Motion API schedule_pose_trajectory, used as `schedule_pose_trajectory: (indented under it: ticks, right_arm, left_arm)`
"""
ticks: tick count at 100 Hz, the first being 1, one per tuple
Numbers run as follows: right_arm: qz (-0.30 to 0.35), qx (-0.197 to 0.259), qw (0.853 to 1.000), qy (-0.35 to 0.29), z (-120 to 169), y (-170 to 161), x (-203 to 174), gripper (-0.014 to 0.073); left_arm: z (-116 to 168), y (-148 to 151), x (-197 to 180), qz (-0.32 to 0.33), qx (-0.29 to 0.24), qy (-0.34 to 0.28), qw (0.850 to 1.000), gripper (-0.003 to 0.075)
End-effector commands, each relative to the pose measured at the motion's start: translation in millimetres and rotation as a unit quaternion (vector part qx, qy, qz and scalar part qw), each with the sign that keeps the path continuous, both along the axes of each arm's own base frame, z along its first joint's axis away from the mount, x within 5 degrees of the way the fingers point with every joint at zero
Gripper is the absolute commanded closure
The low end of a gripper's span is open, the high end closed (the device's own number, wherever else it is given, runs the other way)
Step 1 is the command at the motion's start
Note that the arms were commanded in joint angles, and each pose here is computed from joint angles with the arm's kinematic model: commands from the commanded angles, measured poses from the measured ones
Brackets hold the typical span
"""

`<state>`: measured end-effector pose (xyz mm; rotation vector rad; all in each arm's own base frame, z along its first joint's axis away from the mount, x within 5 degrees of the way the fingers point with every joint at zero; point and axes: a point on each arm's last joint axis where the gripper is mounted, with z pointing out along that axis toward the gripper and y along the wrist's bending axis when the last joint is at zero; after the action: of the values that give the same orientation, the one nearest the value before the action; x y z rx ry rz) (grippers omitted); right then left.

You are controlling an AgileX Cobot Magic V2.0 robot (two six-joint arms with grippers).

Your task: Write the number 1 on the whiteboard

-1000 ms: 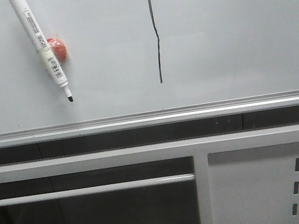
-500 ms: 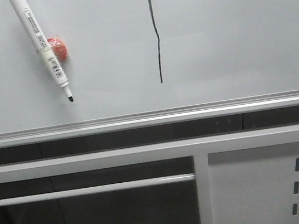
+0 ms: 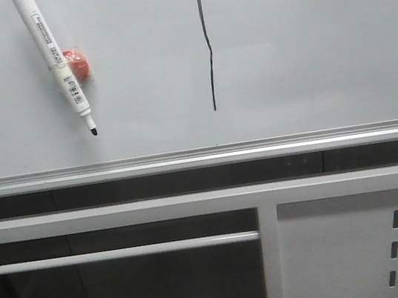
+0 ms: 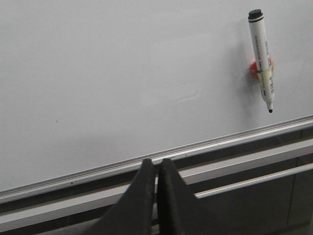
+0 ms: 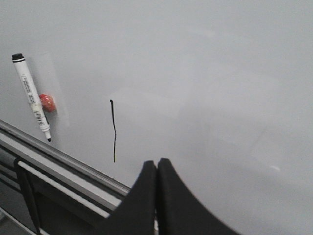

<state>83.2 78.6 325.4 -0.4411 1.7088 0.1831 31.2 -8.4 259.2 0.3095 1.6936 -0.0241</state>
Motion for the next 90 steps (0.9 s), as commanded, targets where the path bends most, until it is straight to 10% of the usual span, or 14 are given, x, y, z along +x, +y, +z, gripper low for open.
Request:
schedule_pose_trajectory:
  ticks: [1, 26, 47, 90]
  right_arm:
    - [0.035, 0.018, 0.998, -0.049, 19, 6, -1, 0.0666]
    - [0.218, 0.039, 0.97, -0.104, 31, 33, -21, 0.0666]
    - [0.165, 0.055, 0.984, -0.047, 29, 26, -15, 0.0666]
    - [0.17, 0.029, 0.961, -0.218, 53, 26, -17, 0.0666]
  left_arm:
    - [16, 1, -6, 0.002, -0.022, -0.063, 0.998, 0.0739]
    - [16, 1, -6, 0.002, -0.022, -0.063, 0.998, 0.0739]
    - [16, 1, -6, 0.002, -0.022, -0.063, 0.998, 0.0739]
    - [16, 1, -6, 0.002, -0.022, -0.063, 0.998, 0.0739]
